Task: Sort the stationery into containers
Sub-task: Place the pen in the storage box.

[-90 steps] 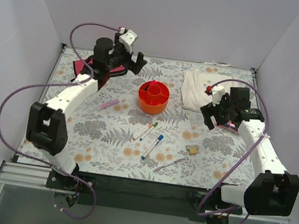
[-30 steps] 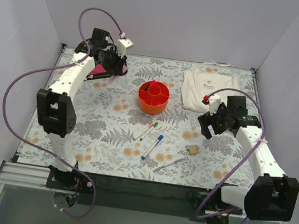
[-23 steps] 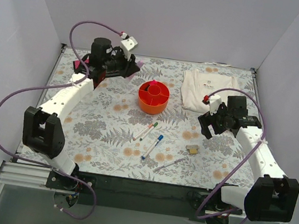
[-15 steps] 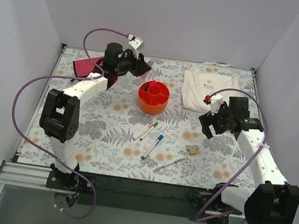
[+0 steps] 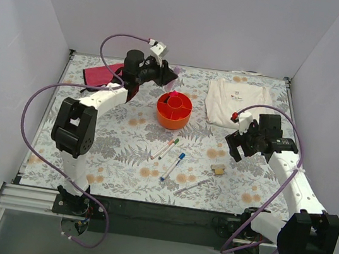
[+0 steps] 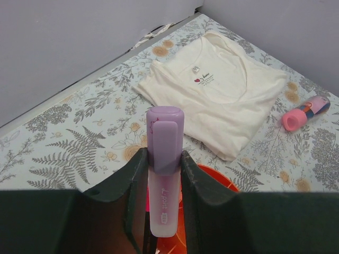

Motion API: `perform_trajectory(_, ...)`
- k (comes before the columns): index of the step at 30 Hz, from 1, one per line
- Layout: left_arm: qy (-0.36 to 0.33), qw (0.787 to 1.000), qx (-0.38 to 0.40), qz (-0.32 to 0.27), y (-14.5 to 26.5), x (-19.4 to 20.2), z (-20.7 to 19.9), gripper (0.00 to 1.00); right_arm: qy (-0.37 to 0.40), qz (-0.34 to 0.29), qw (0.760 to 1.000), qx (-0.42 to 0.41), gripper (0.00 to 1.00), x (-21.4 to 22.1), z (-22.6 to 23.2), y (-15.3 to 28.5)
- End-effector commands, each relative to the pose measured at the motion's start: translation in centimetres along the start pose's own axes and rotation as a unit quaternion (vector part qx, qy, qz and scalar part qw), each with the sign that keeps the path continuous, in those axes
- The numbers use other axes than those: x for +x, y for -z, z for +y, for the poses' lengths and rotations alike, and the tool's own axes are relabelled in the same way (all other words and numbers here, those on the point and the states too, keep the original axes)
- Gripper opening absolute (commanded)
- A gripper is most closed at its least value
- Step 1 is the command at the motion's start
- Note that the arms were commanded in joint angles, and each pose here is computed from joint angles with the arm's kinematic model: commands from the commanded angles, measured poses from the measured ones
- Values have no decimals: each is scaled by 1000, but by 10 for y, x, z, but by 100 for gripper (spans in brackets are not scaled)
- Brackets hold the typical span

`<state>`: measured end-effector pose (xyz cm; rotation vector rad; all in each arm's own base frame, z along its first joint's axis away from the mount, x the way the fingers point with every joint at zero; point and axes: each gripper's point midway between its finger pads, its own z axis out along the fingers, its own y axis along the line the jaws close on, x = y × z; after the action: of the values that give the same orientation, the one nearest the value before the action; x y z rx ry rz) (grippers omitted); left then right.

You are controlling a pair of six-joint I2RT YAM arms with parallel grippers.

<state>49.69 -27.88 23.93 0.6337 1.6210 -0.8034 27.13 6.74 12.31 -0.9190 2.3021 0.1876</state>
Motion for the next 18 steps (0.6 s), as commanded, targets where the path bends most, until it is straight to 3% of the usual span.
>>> perform_trajectory(1, -9, 1000, 8, -1, -7, 2, -4, 0, 3, -15, 1000, 10, 93, -8, -5, 4)
perform_trajectory(18, -10, 999, -16, 31, -22, 40, 18, 0, 3, -9, 1000, 9, 93, -10, -9, 0)
